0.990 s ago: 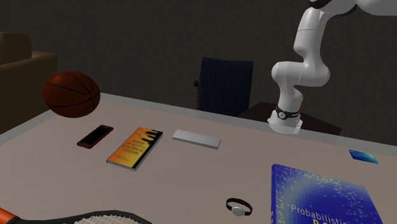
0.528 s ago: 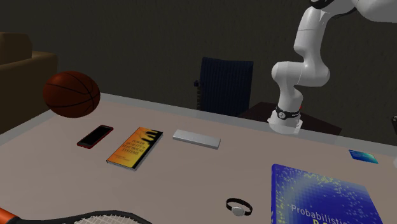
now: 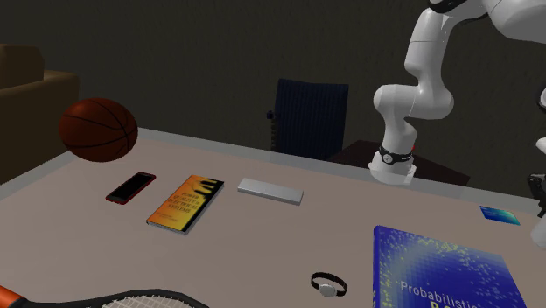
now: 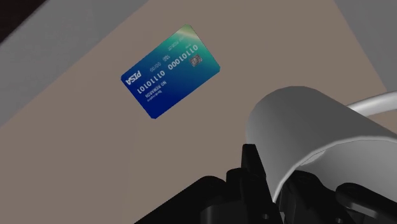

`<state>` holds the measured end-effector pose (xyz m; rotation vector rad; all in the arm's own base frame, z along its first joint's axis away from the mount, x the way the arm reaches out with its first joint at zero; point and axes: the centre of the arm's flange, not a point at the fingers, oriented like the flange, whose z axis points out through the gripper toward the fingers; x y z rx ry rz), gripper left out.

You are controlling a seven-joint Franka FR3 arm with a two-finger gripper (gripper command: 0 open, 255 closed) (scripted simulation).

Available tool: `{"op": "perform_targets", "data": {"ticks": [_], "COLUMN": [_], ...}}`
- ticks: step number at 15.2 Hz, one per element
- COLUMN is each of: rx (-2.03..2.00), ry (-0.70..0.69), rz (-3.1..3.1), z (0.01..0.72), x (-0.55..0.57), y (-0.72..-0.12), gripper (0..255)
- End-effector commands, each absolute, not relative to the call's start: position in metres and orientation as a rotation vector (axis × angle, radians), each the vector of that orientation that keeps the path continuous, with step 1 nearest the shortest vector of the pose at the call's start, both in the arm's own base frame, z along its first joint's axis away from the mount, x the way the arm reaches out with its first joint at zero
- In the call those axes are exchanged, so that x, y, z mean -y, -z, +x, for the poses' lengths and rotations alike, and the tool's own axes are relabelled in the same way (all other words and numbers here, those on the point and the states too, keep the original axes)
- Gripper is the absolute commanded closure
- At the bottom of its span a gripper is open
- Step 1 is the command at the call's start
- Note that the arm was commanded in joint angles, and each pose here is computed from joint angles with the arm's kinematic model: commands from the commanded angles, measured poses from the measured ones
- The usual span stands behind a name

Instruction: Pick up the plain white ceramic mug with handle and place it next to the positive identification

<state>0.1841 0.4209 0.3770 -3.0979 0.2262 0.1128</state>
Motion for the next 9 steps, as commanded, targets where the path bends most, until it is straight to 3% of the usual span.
{"op": "perform_targets", "data": {"ticks": [1,9], "rx": [-0.226,-0.226], "ry": [-0.112,-0.112], "rz": [-3.097,-3.097], "z": [0.1840,0.1840], "x": [-0.4216,-0.4216], "y": [-0.3664,-0.3598], "gripper": [255,255]}}
